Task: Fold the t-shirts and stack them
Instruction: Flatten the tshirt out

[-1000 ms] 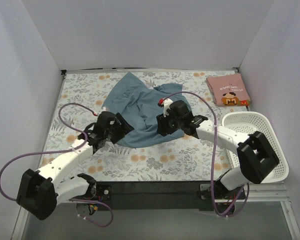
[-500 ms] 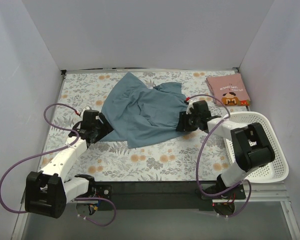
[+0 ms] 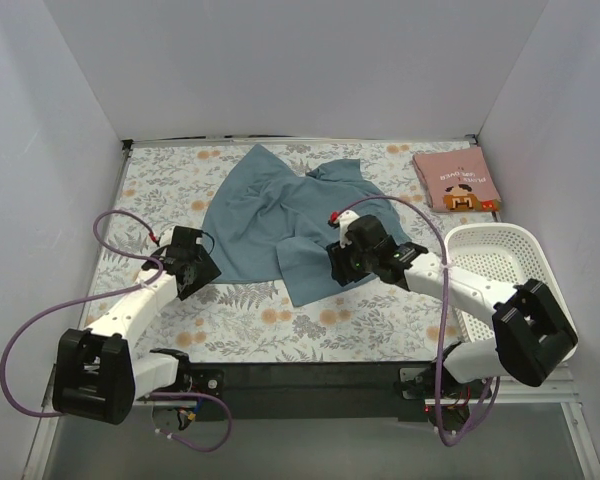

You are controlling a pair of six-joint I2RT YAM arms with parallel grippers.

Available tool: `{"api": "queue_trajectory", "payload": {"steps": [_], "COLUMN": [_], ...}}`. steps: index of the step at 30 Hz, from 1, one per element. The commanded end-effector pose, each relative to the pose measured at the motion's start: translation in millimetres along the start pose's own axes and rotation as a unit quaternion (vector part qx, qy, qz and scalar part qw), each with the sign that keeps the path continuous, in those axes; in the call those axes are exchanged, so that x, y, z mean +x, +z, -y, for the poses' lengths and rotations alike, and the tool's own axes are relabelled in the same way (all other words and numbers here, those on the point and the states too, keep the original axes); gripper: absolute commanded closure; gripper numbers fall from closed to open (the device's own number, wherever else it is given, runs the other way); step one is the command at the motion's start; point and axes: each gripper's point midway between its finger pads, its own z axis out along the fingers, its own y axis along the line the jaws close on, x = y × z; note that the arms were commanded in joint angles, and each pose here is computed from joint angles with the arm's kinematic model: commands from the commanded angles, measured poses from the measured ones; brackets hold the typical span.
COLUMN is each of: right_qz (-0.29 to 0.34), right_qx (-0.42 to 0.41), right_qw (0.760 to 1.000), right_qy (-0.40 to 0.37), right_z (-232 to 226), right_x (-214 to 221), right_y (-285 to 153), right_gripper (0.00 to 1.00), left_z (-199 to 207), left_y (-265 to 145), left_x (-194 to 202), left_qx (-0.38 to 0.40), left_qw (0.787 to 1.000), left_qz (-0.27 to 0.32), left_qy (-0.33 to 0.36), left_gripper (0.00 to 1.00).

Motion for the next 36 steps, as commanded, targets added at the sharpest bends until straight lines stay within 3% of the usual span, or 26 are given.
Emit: {"api": "queue_trajectory", "payload": {"steps": [1,13,27,36], "right_qz": [-0.008,-0.043,-0.061,-0.067], "right_qx": [-0.020,-0.027,-0.019,-0.017], "right_qw": [0.998,0.984,0.972,0.964], "right_qy": [-0.062,-0.173,-0.225,-0.259], "right_z": [-45,-98,-113,-118], "right_x": [7,33,35,27], "right_y": [-6,8,13,15], "right_gripper": [0.44,0.40,0.40,0.40], "left_z": [-16,-16,-27,-9], "left_y": [-2,20,39,21], "left_x": [-21,-34,-13,-44], "left_qx": [-0.055,-0.100,-0.136,-0.102], "left_qw": [0.997,0.993,0.989,0.991], "left_qz": [0.040,0.031,-0.009,0.037], "left_qy": [-0.028,-0.063,-0.057,-0.082], "left_gripper": [0.38,0.42,0.51,0.48]}}
